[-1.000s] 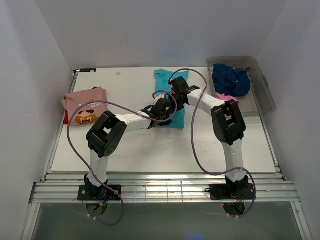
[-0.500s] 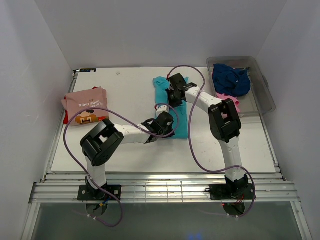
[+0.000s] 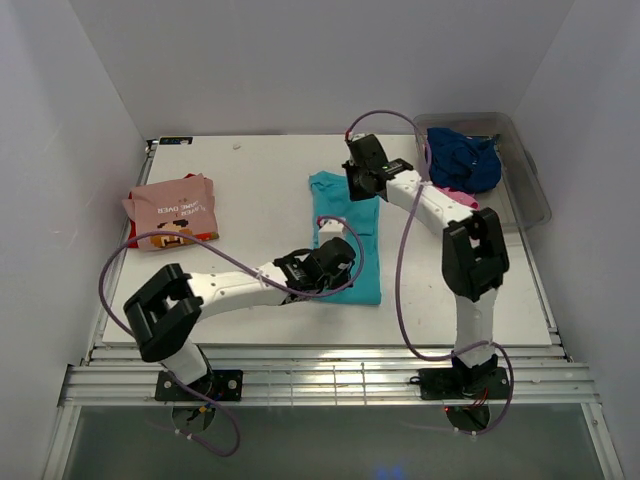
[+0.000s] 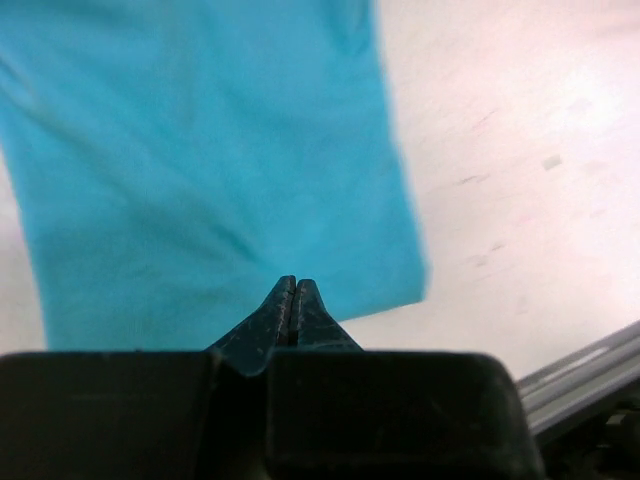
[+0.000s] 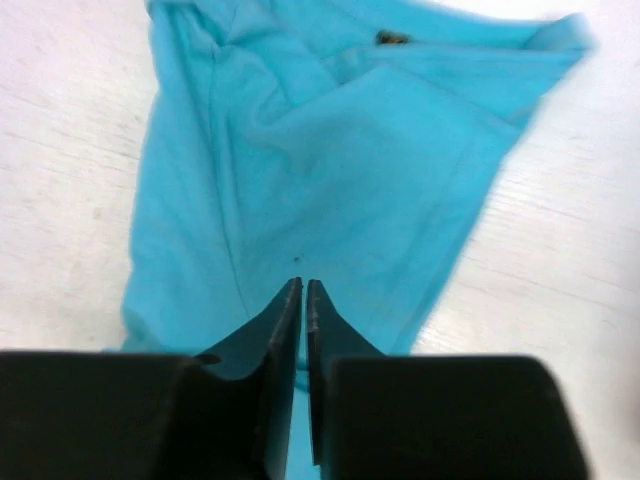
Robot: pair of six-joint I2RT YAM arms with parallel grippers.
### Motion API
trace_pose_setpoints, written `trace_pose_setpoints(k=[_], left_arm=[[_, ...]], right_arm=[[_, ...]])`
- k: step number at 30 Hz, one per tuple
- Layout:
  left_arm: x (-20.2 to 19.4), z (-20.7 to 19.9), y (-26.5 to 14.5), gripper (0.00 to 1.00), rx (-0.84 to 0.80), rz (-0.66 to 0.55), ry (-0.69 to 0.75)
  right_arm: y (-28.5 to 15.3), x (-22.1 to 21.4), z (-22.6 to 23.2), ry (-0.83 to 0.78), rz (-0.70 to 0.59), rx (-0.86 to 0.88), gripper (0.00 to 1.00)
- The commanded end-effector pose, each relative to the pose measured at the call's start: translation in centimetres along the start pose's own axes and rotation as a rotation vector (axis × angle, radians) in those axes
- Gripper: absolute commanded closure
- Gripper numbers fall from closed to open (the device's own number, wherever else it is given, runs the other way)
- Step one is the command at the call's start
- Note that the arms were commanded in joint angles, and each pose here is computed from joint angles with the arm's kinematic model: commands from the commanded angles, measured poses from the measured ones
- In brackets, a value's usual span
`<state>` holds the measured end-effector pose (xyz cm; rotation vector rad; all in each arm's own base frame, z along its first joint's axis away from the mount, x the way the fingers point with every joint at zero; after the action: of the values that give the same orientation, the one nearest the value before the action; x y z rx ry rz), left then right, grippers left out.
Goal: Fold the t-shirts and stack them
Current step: Fold the folded rectangular tshirt in 1/3 of the way, then grab one side of the 2/3 rectangular tshirt with both arms
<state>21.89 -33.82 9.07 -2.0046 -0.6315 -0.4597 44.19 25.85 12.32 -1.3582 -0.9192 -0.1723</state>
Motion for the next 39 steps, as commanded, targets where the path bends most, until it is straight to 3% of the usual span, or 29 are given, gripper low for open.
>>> trace_pose_setpoints(k=[1, 3, 5, 9, 10, 13, 15, 19, 26, 32, 39], left_arm=[[8.8, -4.6, -7.2, 1.00, -0.100, -0.257, -0.025], [10.4, -4.8, -9.2, 0.99, -0.094, -0.304, -0.040], [11.3, -3.1, -11.1, 0.93, -0.035, -0.354, -0.047], [10.5, 1.9, -12.4, 0.58, 0.116, -0.381, -0.045], [10.1, 2.9, -12.6, 0.43, 0.138, -0.373, -0.043], [9.8, 4.3, -13.4, 0.32, 0.097, -0.365, -0.103], [9.7, 4.4, -13.5, 0.28, 0.024, -0.324, -0.123], [10.3, 3.8, -13.4, 0.26, -0.154, -0.284, -0.100], [10.5, 5.8, -10.5, 0.24, -0.180, -0.190, -0.152], [9.5, 6.7, -8.2, 0.24, -0.233, -0.115, -0.205], [7.3, 6.9, -5.2, 0.24, -0.265, -0.013, -0.237]], right_arm=[[-11.1, 5.5, -1.7, -0.021, -0.281, -0.117, 0.84], [-14.9, 4.8, -1.4, -0.028, -0.317, -0.139, 0.79], [-15.3, 1.4, -0.6, -0.036, -0.254, -0.135, 0.78], [-16.7, -5.5, 0.6, -0.022, -0.157, -0.095, 0.71], [-16.5, -6.9, 0.9, -0.017, -0.130, -0.086, 0.65], [-16.2, -12.1, 0.9, -0.014, -0.036, -0.078, 0.50], [-16.6, -14.4, 1.0, 0.021, -0.005, -0.059, 0.45], [-17.3, -15.0, 2.3, 0.071, -0.066, 0.039, 0.25], [-17.3, -15.4, 2.4, 0.110, -0.049, 0.035, 0.23], [-14.8, -18.8, 2.9, 0.122, 0.072, 0.045, 0.24], [-13.2, -22.2, 3.3, 0.190, 0.115, 0.078, 0.24]])
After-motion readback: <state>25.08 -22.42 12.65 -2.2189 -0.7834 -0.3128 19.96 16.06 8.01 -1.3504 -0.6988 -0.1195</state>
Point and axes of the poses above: each gripper's point midway between its finger pads, its own y axis out along the fingers, its own z axis along the line the jaws close on, x = y × z, the point moved 3 cm from there along -y, back along the fingers, and after that the axes turned 12 degrees about -y, right-handed, at the moved point
